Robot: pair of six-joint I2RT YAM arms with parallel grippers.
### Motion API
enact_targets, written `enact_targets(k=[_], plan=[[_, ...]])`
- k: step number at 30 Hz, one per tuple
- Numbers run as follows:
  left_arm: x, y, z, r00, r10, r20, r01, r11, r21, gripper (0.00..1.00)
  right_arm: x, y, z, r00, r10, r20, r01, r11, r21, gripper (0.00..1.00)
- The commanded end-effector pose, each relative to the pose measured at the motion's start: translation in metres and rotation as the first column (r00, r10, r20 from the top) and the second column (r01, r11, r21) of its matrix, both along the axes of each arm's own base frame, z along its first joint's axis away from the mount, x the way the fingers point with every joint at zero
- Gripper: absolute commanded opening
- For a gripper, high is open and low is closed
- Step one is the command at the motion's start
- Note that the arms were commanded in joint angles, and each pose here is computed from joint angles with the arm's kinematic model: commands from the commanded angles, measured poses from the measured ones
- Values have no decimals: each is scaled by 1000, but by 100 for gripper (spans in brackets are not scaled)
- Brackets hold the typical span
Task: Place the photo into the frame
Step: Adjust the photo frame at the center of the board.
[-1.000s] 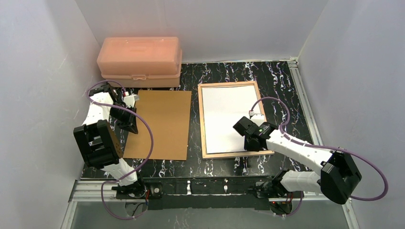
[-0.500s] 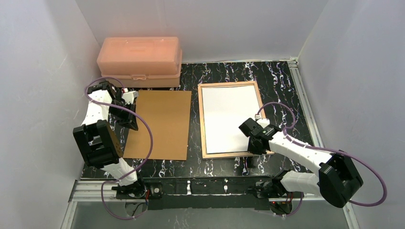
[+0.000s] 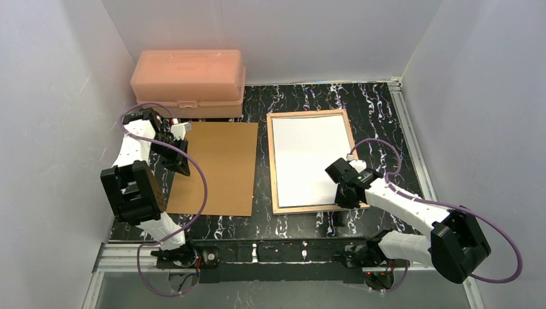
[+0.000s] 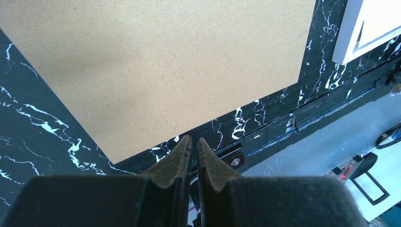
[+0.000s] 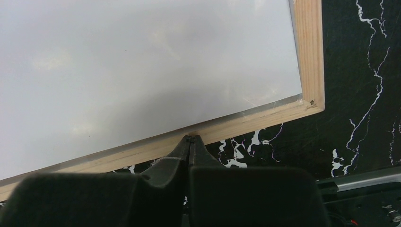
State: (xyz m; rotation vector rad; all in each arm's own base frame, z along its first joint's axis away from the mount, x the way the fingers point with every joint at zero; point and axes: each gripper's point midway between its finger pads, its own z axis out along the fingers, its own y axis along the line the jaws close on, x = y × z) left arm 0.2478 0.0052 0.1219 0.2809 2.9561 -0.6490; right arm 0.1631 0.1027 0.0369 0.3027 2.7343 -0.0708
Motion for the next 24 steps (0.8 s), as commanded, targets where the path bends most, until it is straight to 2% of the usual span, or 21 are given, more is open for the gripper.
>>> enact_targets(k=[1,8,16,24], plan=[[-2,-15,10,999,-35,1,35,999,-18,8,15,3,-6,998,-42,41,40,998,42,8],[-1,-37,8,995,-96,-3,96,995,-10,9,22,5,-13,998,-47,36,45,997,59,7],[-4,-89,-1,963,-267,-23,267,963,22,9,26,6,-14,996,-63,56,58,995,78,5],[50,-154,-1,925,-379,5,378,924,51,10,21,-6,-14,993,-100,62,98,994,48,5]])
